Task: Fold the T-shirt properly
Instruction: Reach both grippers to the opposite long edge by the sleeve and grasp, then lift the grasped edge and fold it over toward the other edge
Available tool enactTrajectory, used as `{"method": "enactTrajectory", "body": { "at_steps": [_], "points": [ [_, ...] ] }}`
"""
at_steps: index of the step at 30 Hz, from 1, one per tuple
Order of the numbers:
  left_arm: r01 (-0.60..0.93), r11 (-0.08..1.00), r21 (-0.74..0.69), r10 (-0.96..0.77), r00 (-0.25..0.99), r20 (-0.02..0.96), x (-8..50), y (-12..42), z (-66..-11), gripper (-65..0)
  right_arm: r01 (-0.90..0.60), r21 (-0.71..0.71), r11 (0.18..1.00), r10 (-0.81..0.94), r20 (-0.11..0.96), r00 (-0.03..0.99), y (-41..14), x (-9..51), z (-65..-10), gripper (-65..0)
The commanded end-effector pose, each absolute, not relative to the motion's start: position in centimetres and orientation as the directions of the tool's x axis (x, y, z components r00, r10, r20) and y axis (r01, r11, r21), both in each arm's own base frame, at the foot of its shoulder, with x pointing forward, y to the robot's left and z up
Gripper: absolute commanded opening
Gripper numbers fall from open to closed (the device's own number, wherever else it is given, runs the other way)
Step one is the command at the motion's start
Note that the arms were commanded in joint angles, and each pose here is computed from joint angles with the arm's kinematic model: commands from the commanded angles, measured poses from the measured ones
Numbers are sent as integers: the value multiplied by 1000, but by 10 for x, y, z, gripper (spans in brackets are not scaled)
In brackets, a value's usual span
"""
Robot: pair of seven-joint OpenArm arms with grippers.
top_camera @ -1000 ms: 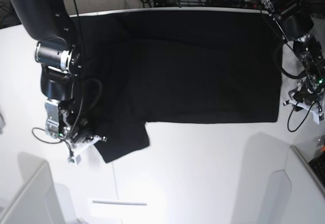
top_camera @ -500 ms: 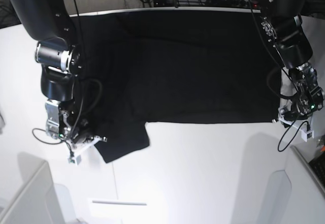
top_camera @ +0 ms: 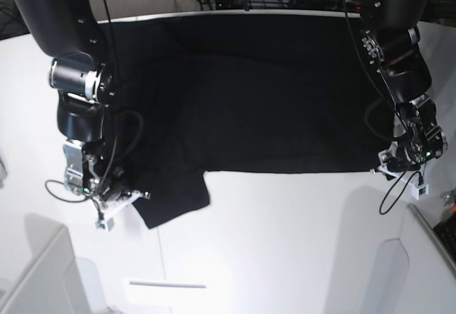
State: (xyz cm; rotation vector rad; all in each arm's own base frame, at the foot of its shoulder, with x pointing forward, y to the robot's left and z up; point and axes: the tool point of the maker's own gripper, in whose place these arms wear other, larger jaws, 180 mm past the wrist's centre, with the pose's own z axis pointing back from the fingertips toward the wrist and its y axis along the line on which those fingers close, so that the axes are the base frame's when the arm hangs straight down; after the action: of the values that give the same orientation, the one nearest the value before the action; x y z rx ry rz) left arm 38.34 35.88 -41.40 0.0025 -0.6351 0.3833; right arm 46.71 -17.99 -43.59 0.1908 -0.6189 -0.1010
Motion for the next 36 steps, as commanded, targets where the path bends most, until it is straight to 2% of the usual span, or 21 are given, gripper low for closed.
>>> {"method": "enactTrajectory", "body": {
  "at_steps": [1, 3, 7, 8, 12, 19, 26, 31, 36],
  "points": [
    [-343, 932, -118, 342, 719, 605, 393, 361, -401, -374, 31, 197, 980, -145, 600, 787, -185, 482, -418, -650],
    [-342, 932, -119, 342, 722, 601, 392, 359, -404, -433, 33, 194, 980, -145, 600, 787, -187, 482, -418, -650],
    [-341, 932, -121, 343, 723, 599, 392, 358, -404, -640, 36, 192, 981, -146, 598, 788, -189, 480, -419, -650],
    [-341, 932, -121, 343, 723, 599, 392, 358, -404, -650, 36, 192, 981, -146, 598, 788, -189, 480, -419, -650],
    [-339, 933, -122, 341, 724, 600, 392, 358, -404, -650, 39, 193, 980, -150, 600, 786, -190, 480, -419, -650],
    [-334, 934, -128, 339, 715, 611, 396, 358, -398, -650, 24, 142, 990, -117, 687, 718, -201, 488, -394, -650],
    [-246, 965, -90, 240, 695, 678, 402, 356, -373, -650, 26, 135, 991, -112, 689, 716, -204, 483, -396, -650],
    [-242, 967, -75, 225, 687, 690, 397, 359, -369, -650, 29, 134, 991, -115, 701, 704, -205, 484, -392, -650],
    [-223, 962, -155, 267, 672, 691, 393, 347, -359, -650, 17, 91, 996, -80, 754, 652, -210, 481, -374, -650]
  ]
}}
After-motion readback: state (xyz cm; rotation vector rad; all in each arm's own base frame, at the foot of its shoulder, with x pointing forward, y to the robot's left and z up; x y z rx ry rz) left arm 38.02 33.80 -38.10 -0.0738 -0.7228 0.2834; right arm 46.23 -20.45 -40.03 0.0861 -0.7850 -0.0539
